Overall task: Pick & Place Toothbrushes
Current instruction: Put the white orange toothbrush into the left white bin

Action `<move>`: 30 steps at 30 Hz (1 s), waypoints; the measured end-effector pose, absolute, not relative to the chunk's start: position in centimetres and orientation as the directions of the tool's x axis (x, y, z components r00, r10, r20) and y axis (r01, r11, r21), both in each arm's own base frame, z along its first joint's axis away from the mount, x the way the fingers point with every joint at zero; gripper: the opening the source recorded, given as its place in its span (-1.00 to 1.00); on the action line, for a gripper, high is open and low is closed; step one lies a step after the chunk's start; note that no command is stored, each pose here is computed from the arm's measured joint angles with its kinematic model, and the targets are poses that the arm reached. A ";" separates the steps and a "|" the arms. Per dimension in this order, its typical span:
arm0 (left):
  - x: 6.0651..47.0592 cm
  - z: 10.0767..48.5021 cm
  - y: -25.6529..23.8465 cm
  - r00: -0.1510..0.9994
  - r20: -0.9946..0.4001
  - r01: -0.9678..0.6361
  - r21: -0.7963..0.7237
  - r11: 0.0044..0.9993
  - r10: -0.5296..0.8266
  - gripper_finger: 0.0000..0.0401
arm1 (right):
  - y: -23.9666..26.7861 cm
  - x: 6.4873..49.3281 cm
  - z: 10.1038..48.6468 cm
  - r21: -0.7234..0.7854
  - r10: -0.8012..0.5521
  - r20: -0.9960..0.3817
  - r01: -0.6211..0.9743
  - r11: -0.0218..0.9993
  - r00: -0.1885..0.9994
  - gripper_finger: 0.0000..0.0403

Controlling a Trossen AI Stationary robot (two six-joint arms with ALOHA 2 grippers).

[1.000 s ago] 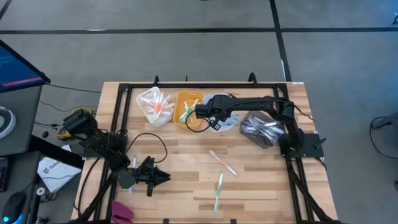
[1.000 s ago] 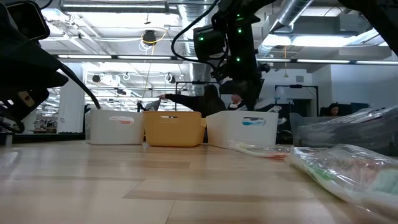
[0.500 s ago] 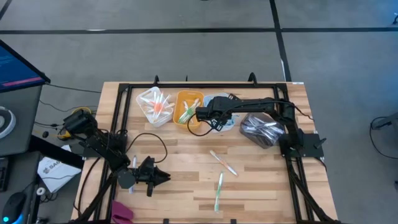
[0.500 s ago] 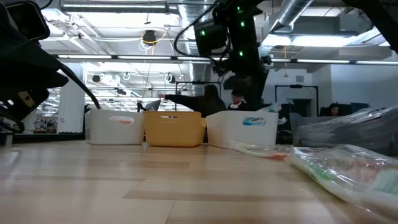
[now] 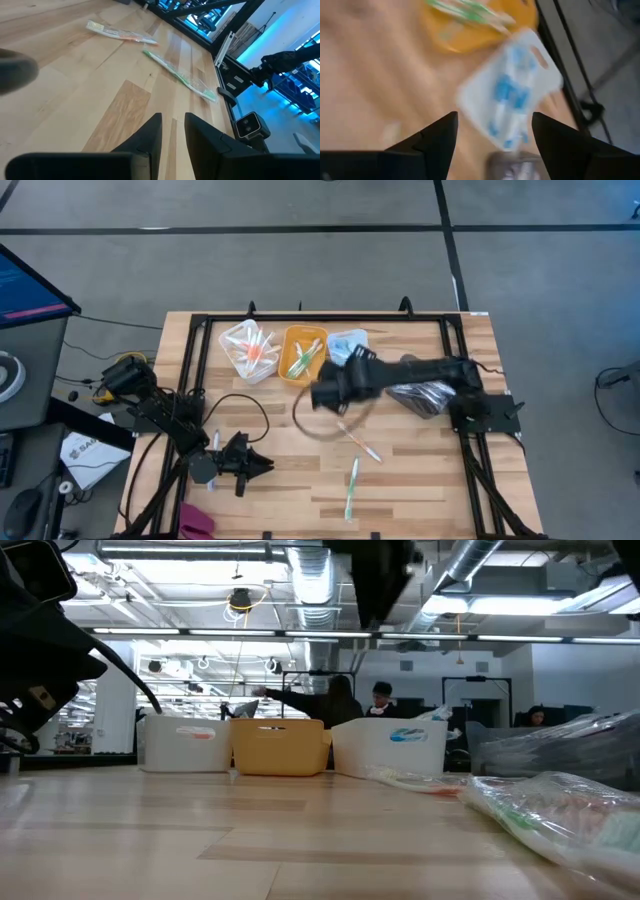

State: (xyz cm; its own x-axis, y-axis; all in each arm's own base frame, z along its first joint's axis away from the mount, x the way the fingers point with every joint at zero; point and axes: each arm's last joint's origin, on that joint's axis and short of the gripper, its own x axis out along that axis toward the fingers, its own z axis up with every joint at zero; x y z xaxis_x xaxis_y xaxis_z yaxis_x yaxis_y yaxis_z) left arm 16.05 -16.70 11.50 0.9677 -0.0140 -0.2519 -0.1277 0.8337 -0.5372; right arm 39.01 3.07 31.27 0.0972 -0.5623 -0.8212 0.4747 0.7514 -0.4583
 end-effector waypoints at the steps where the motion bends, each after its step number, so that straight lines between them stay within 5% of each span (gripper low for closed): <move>1: 16.0 11.5 -16.7 0.968 -0.252 -0.128 -0.537 0.834 -0.014 -0.62 | 4.4 38.9 32.0 -0.439 -0.554 -0.820 0.465 0.769 0.143 0.24; 9: 16.0 11.5 -16.8 0.968 -0.252 -0.126 -0.545 0.829 -0.018 -0.62 | 15.5 36.4 34.6 -0.346 -0.437 -0.805 0.281 0.895 0.400 0.24; 15: 16.0 11.5 -16.8 0.967 -0.252 -0.123 -0.547 0.828 -0.023 -0.62 | 22.5 32.8 34.2 -0.347 -0.351 -0.803 0.103 0.932 0.482 0.24; 21: 16.0 11.5 -16.8 0.967 -0.252 -0.124 -0.547 0.828 -0.022 -0.62 | 26.8 29.4 31.4 -0.403 -0.368 -0.793 0.035 0.914 0.486 0.24; 30: 16.0 11.5 -16.8 0.968 -0.252 -0.124 -0.547 0.828 -0.022 -0.62 | 27.0 27.0 25.3 -0.529 -0.496 -0.807 -0.019 0.848 0.320 0.24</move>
State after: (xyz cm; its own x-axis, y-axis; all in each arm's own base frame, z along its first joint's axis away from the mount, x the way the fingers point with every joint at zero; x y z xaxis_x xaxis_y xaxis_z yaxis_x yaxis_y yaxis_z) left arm 15.97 -16.79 11.51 0.9675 -0.0217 -0.2519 -0.1240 0.8276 -0.5474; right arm 27.01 26.99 25.31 0.3205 -0.4962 -0.8069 -0.0192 0.8483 -0.5292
